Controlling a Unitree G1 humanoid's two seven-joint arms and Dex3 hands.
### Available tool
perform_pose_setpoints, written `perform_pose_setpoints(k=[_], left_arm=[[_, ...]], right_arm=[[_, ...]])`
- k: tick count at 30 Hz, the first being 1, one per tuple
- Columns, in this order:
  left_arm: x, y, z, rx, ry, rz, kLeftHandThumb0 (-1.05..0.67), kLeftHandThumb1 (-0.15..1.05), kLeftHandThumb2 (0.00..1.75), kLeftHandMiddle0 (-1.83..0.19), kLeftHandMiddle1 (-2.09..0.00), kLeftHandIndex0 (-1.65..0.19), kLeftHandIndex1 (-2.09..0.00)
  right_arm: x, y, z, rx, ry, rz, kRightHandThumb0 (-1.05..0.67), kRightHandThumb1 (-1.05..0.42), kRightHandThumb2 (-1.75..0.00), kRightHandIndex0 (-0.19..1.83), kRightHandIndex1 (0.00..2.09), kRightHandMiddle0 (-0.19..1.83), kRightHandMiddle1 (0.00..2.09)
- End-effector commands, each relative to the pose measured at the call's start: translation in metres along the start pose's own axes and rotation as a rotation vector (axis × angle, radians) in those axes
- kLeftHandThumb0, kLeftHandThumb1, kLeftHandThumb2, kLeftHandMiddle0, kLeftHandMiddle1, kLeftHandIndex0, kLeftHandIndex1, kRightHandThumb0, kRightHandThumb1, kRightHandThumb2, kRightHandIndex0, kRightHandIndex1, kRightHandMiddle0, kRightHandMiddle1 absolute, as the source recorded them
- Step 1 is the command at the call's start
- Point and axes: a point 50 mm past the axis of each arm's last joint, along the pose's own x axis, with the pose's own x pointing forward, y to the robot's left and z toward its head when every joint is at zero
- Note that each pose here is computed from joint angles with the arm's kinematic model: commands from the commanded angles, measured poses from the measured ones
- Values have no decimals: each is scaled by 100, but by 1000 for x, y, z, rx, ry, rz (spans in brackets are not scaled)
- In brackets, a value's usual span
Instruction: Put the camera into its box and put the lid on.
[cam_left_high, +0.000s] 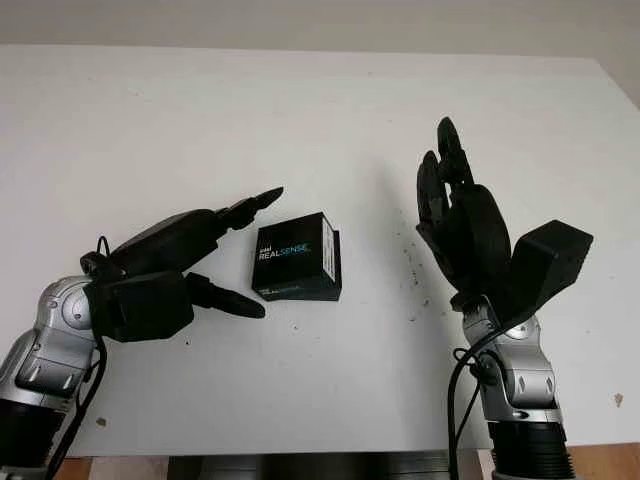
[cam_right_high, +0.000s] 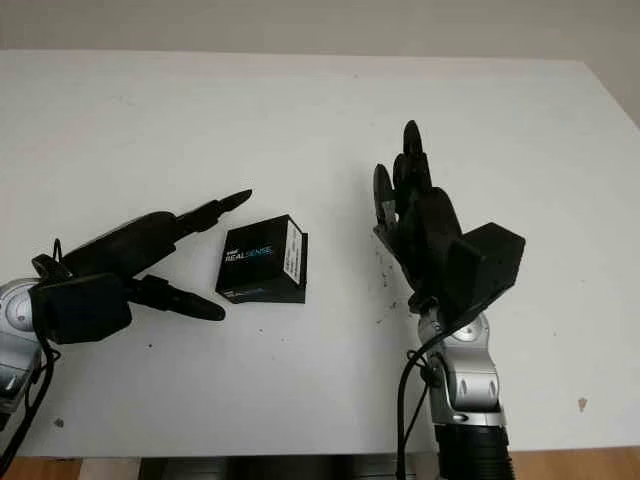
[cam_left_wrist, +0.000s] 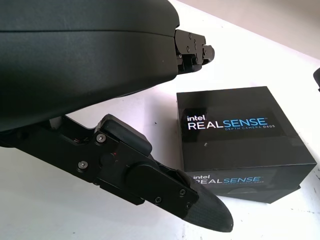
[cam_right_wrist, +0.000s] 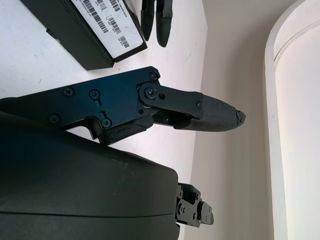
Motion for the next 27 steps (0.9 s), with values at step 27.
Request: perform_pose_setpoints(k=[27], left_arm=[[4, -2, 12, 108, -5, 79, -83, 89, 6, -25, -12, -15, -17]], right_arm=[[-6, 1, 1, -13, 4, 3, -68, -105, -60, -18, 5, -16, 5]])
